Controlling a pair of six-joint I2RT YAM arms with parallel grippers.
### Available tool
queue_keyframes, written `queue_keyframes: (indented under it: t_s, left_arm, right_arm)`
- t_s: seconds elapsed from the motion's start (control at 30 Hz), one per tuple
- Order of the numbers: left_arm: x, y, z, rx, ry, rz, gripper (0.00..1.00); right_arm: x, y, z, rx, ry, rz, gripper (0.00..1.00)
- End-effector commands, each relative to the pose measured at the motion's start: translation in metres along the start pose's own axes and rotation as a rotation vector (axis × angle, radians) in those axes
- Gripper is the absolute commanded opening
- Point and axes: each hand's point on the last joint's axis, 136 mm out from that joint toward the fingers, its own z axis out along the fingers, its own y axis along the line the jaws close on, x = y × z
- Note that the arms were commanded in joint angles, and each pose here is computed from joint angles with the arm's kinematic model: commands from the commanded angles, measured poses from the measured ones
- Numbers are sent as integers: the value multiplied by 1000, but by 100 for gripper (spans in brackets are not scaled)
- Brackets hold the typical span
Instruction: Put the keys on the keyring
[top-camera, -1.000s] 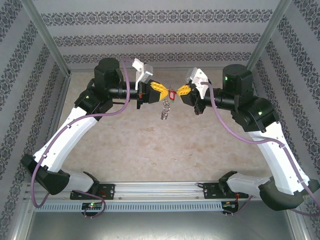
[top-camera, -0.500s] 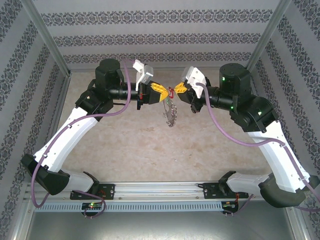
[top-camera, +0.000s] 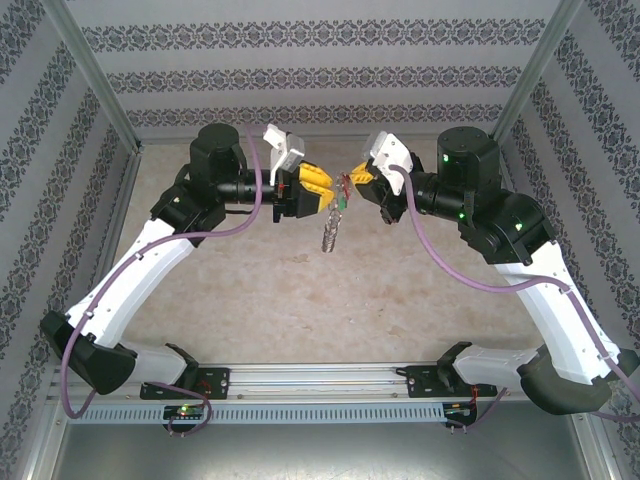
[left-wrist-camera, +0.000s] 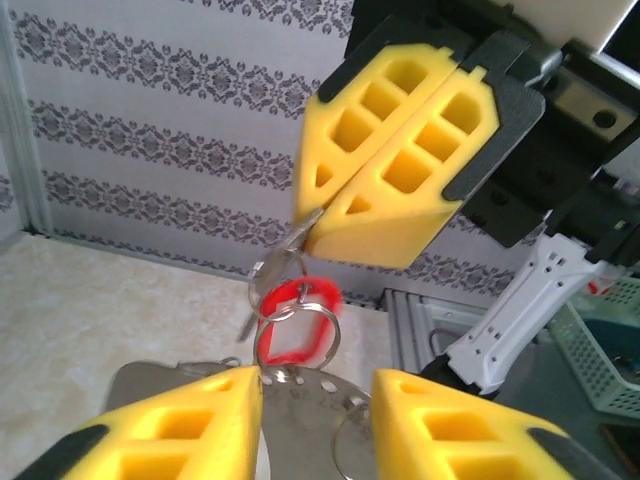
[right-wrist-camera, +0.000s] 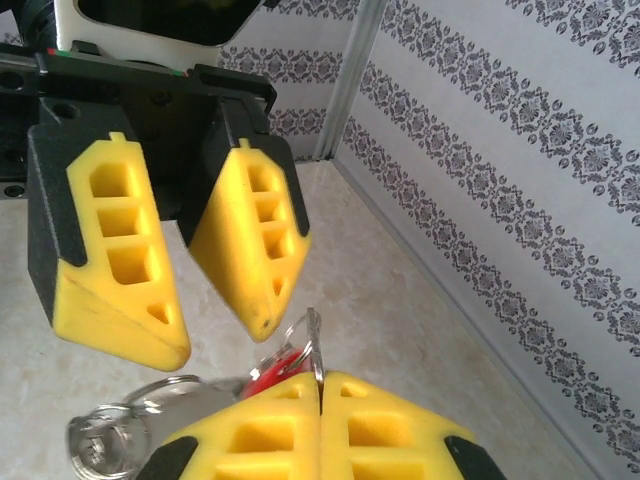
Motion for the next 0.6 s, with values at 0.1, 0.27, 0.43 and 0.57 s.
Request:
queue_keyframes:
  t_s: [0.1, 0.27, 0.43, 0.57]
  left_arm:
    - [-11, 3, -19, -72, -66, 27, 42]
    - [-2, 10, -22, -121, -52, 16, 43]
    - [3, 17, -23, -154, -44, 11, 43]
    - [8, 25, -25, -189, -31, 2, 44]
  right_arm:
    - [-5, -9, -3, 61, -6, -29, 0]
    - [10, -10, 5, 68, 39, -10, 0]
    - [21, -11, 10, 74, 60, 5, 0]
    - [36, -13, 20, 75, 96, 50, 0]
